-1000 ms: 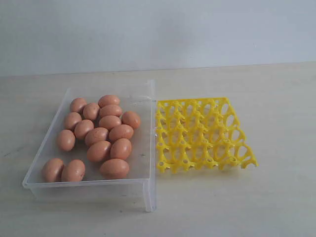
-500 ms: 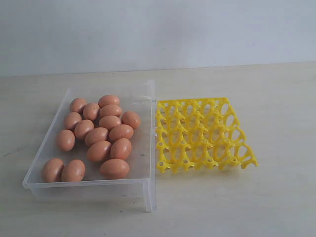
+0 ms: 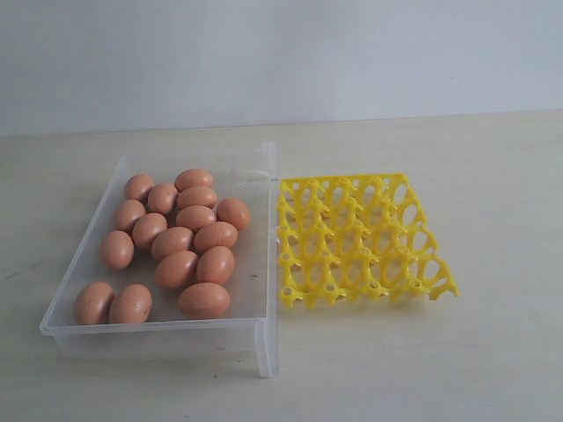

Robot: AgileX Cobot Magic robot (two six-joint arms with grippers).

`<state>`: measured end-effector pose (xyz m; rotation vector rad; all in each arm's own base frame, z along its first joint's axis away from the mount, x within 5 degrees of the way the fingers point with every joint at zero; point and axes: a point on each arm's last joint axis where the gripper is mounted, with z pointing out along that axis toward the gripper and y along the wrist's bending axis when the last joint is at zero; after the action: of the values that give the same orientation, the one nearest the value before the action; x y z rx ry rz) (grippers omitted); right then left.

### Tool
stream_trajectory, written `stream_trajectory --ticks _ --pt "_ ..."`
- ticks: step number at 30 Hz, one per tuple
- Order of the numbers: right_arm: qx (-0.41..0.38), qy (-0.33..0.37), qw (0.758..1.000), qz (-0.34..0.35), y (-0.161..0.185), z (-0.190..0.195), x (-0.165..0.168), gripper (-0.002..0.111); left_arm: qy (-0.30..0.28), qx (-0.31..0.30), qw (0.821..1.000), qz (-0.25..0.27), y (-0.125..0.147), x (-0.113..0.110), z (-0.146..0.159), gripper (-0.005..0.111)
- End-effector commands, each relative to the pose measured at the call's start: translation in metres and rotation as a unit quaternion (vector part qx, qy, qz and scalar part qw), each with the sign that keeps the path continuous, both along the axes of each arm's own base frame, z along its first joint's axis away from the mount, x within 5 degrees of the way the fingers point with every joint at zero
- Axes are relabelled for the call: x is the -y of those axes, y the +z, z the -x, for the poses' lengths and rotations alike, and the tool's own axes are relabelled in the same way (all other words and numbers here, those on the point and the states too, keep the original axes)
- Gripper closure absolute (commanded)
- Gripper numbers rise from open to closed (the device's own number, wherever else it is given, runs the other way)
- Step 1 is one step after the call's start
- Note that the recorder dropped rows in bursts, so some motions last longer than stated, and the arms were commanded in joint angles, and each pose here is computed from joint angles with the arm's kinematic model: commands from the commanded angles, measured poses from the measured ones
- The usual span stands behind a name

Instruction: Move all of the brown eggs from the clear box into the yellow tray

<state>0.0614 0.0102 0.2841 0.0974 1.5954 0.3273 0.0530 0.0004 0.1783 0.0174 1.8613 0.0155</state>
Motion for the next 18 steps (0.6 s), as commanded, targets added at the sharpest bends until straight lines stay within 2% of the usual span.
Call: stream_trajectory --ticks 1,5,8,12,15,18 --pt "-0.098 0.006 0.995 0.012 0.023 -0.029 -0.004 0.079 -0.003 0.008 1.000 0.002 0.002 0.000 0.000 0.107" --pt "-0.197 0.072 0.971 0.112 0.036 -0.061 -0.019 0.079 -0.003 0.008 1.000 0.002 0.002 0.000 0.000 0.107" --pt "-0.260 0.178 0.926 0.210 0.044 -0.087 -0.049 0.080 -0.003 0.008 1.000 0.002 0.002 0.000 0.000 0.107" --pt "-0.268 0.272 0.861 0.336 0.049 -0.120 -0.093 0.080 -0.003 0.008 1.000 0.002 0.002 0.000 0.000 0.107" --pt "-0.262 0.300 0.847 0.352 0.047 -0.142 -0.123 0.080 -0.003 0.008 1.000 0.002 0.002 0.000 0.000 0.107" --pt "-0.248 0.311 0.853 0.337 0.048 -0.153 -0.148 0.080 -0.003 0.008 1.000 0.002 0.002 0.000 0.000 0.107"
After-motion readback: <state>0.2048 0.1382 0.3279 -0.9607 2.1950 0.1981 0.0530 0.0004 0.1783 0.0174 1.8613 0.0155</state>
